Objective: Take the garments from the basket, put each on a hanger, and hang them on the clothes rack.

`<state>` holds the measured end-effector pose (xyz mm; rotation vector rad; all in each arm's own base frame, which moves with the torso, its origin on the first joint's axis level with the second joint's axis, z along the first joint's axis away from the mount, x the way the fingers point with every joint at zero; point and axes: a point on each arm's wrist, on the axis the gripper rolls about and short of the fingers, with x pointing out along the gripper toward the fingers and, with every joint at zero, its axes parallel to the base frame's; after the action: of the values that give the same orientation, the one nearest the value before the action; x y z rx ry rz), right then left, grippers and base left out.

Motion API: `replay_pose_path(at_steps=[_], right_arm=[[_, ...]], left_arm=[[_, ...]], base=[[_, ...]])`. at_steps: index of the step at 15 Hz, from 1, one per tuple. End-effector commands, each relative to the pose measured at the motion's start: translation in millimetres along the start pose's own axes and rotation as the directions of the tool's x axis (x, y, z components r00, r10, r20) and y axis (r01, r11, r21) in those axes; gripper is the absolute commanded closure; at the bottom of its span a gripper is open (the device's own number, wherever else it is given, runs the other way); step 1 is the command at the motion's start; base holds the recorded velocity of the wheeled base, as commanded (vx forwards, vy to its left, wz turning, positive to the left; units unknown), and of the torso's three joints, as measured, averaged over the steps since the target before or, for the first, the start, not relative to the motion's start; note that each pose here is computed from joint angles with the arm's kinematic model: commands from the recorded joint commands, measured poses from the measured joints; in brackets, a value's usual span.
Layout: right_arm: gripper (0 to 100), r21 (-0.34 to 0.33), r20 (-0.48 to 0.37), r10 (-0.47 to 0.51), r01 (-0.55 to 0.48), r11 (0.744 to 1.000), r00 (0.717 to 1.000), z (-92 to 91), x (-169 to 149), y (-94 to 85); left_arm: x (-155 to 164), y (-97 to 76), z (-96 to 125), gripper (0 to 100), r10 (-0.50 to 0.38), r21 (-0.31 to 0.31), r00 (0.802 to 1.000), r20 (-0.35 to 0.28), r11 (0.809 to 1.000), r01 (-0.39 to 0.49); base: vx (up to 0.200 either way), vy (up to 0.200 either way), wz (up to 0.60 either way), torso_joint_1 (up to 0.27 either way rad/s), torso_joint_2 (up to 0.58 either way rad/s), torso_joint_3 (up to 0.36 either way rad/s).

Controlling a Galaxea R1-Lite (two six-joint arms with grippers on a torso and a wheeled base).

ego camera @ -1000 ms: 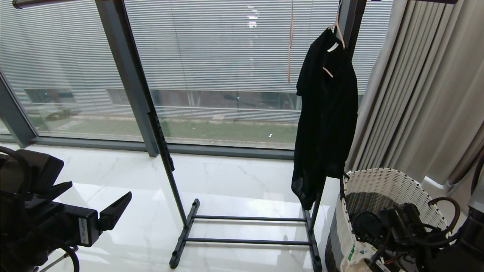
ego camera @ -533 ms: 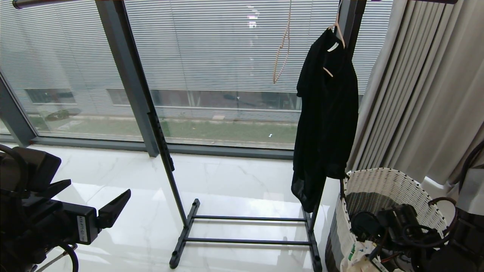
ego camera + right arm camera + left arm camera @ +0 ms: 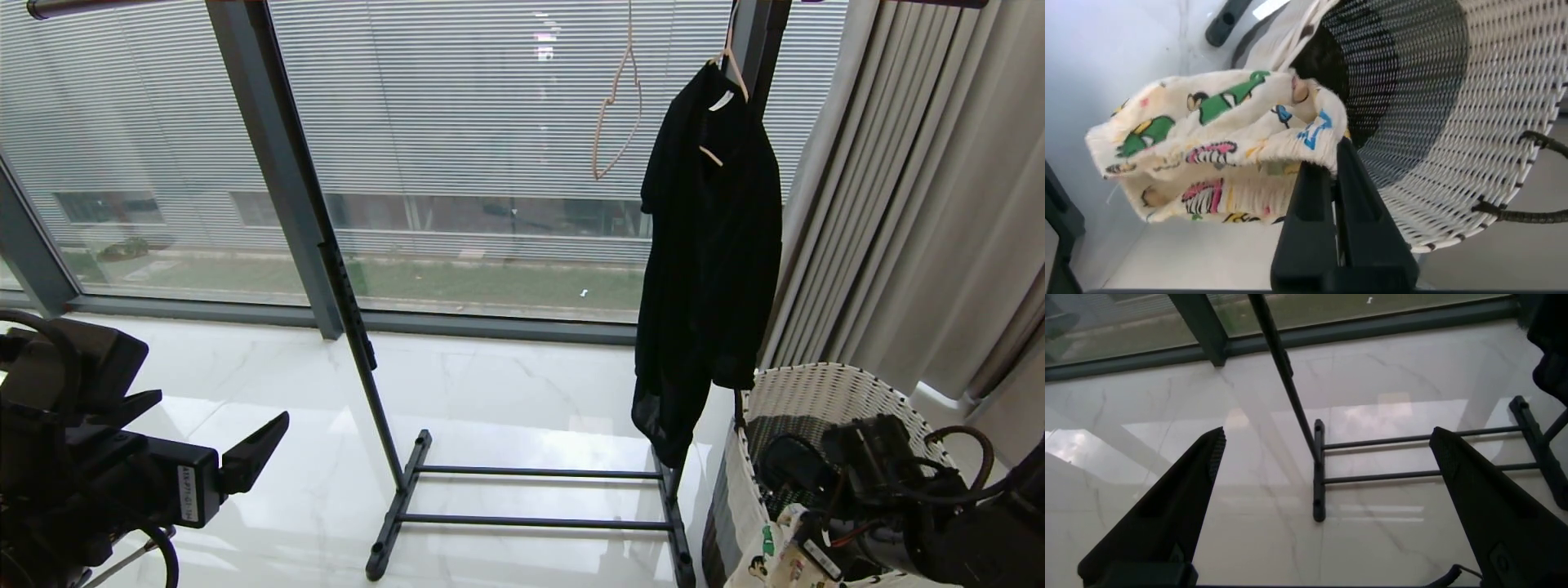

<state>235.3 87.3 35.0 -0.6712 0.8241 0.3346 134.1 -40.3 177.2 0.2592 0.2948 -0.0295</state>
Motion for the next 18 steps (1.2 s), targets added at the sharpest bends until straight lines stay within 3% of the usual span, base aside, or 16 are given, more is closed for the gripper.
replay_pose_path(at_steps=[1, 4, 6, 8, 10, 11, 13, 14, 16, 18], right_arm=[[100, 0.014, 0.147, -0.002, 0.0, 1.0, 0.989, 51.1, -37, -24.5], [100, -0.009, 0.25, 0.004, -0.001, 1.0, 0.968, 98.6, -68, -33.3], [100, -0.017, 0.31, 0.008, -0.003, 1.0, 0.951, 117.7, -88, -34.2], [100, 0.017, 0.361, 0.025, -0.033, 0.999, 0.932, 134.6, -113, -33.8], [100, 0.013, 0.387, 0.047, -0.057, 0.998, 0.921, 140.0, -139, -34.2], [100, 0.005, 0.409, 0.062, -0.07, 0.998, 0.91, 140.3, -150, -34.2], [100, -0.004, 0.445, 0.068, -0.074, 0.997, 0.893, 137.7, -168, -33.5], [100, -0.009, 0.458, 0.072, -0.077, 0.997, 0.886, 135.5, -176, -33.1], [100, -0.009, 0.471, 0.071, -0.076, 0.997, 0.88, 129.9, -187, -34.9], [100, -0.008, 0.491, 0.071, -0.078, 0.997, 0.868, 126.4, -197, -36.4]], left_arm=[[5, -4.3, 2, 0, -0.019, 0.011, 1.0, -0.011, 1.0, 0.019], [6, -20.3, 9, 0, -0.111, 0.032, 0.994, 0.006, 0.993, 0.111], [4, -35.4, 17, 0, -0.201, 0.03, 0.979, 0.033, 0.979, 0.2], [-3, -64.3, 27, 0, -0.355, -0.021, 0.933, 0.053, 0.934, 0.356], [-5, -93.9, 30, 0, -0.466, -0.022, 0.884, 0.031, 0.884, 0.467], [-8, -112.7, 35, 0, -0.532, -0.02, 0.846, 0.025, 0.846, 0.533], [-13, -151.6, 46, 0, -0.675, -0.055, 0.738, 0.01, 0.736, 0.675], [-12, -174.0, 50, 0, -0.721, -0.081, 0.693, -0.009, 0.691, 0.718], [5, -216.8, 48, 0, -0.734, -0.108, 0.677, -0.063, 0.679, 0.726], [28, -256.9, 39, 0, -0.738, -0.124, 0.673, -0.054, 0.673, 0.729]], base=[[0.0, 0.0, 0.0, 0.0, 0.0, 0.0], [0.0, 0.0, 0.0, 0.0, 0.0, 0.0], [0.0, 0.0, 0.0, 0.0, 0.0, 0.0], [0.0, 0.0, 0.0, 0.0, 0.0, 0.0], [0.0, 0.0, 0.0, 0.0, 0.0, 0.0], [0.0, 0.0, 0.0, 0.0, 0.0, 0.0], [0.0, 0.0, 0.0, 0.0, 0.0, 0.0], [0.0, 0.0, 0.0, 0.0, 0.0, 0.0], [0.0, 0.0, 0.0, 0.0, 0.0, 0.0], [0.0, 0.0, 0.0, 0.0, 0.0, 0.0]])
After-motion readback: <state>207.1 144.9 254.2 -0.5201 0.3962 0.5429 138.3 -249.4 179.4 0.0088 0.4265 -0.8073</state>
